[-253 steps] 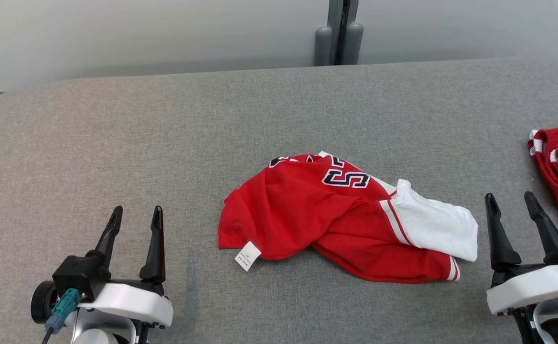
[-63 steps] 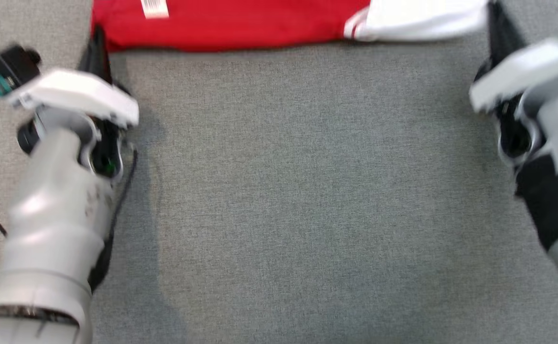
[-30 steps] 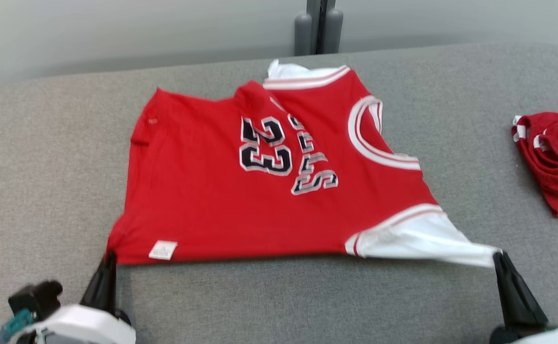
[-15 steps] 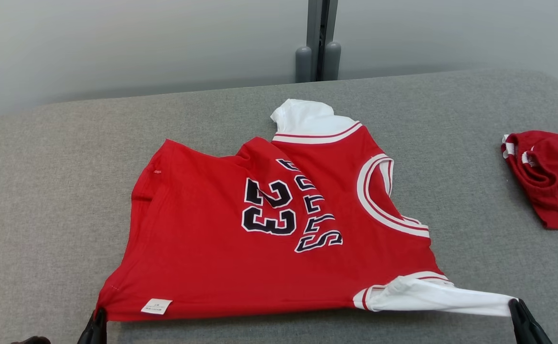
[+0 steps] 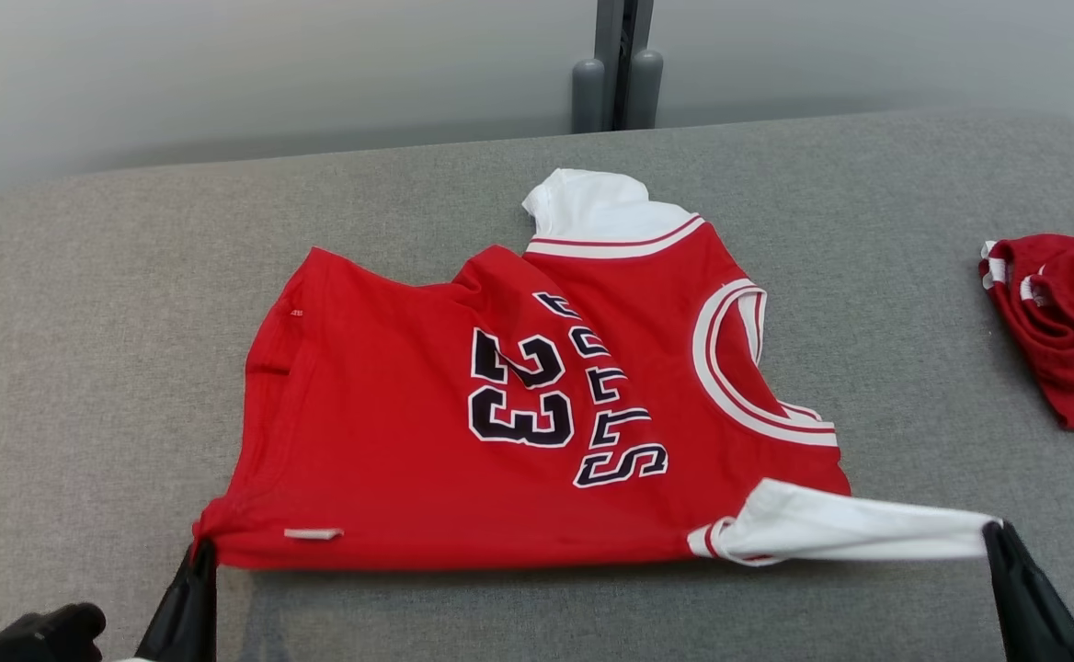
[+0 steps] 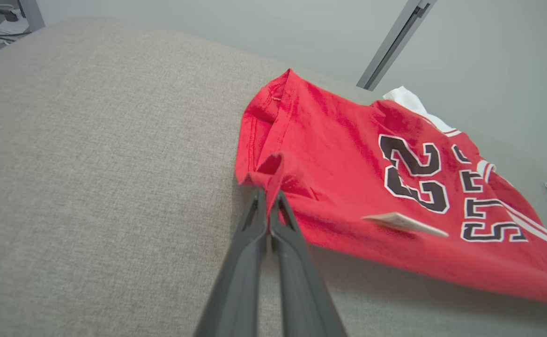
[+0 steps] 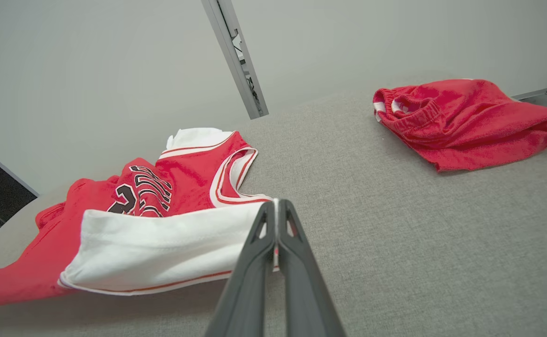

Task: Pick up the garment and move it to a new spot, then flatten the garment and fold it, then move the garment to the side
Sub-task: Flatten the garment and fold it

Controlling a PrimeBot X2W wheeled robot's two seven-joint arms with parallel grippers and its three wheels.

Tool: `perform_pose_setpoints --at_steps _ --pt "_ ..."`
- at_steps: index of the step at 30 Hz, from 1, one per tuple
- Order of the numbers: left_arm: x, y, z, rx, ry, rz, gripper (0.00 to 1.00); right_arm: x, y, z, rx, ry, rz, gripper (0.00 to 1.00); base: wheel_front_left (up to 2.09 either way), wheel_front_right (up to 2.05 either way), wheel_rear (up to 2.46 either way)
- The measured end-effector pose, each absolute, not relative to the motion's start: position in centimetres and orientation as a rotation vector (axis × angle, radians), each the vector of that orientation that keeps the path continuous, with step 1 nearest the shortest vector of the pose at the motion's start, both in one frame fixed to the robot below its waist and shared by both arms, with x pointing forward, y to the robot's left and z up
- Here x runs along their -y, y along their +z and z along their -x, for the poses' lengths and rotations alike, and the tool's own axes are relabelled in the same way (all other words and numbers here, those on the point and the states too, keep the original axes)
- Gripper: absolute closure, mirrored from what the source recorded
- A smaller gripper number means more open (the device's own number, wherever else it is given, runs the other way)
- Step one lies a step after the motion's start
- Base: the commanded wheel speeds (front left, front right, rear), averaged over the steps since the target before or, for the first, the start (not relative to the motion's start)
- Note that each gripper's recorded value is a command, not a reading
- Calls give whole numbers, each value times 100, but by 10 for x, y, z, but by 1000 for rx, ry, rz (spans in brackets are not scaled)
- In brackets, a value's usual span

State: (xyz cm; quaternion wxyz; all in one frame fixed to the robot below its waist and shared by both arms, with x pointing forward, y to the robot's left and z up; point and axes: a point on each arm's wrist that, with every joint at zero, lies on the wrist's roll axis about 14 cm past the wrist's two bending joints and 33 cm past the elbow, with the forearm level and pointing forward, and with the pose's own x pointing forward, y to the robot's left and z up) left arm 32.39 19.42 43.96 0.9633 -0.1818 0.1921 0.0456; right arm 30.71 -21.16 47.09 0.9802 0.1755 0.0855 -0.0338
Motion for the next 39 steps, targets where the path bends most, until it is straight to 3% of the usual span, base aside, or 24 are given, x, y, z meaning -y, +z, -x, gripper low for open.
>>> perform_pose_setpoints --at_steps 5,12,21,28,34,39 --pt "-188 473 -358 -262 18 325 100 217 512 -339 -20 -37 -290 100 0 0 0" --pt "-190 576 -416 54 -87 172 100 245 640 -387 350 14 -81 100 0 0 0" --pt "-179 708 -443 396 -189 27 100 243 778 -404 666 93 89 100 0 0 0" --pt "-174 730 -472 421 -224 -5 100 251 788 -439 627 104 76 100 0 0 0" --pt "-152 702 -528 323 -302 47 100 247 761 -506 509 139 32 100 0 0 0" --pt "-138 697 -584 323 -327 89 100 229 759 -564 500 182 8 100 0 0 0"
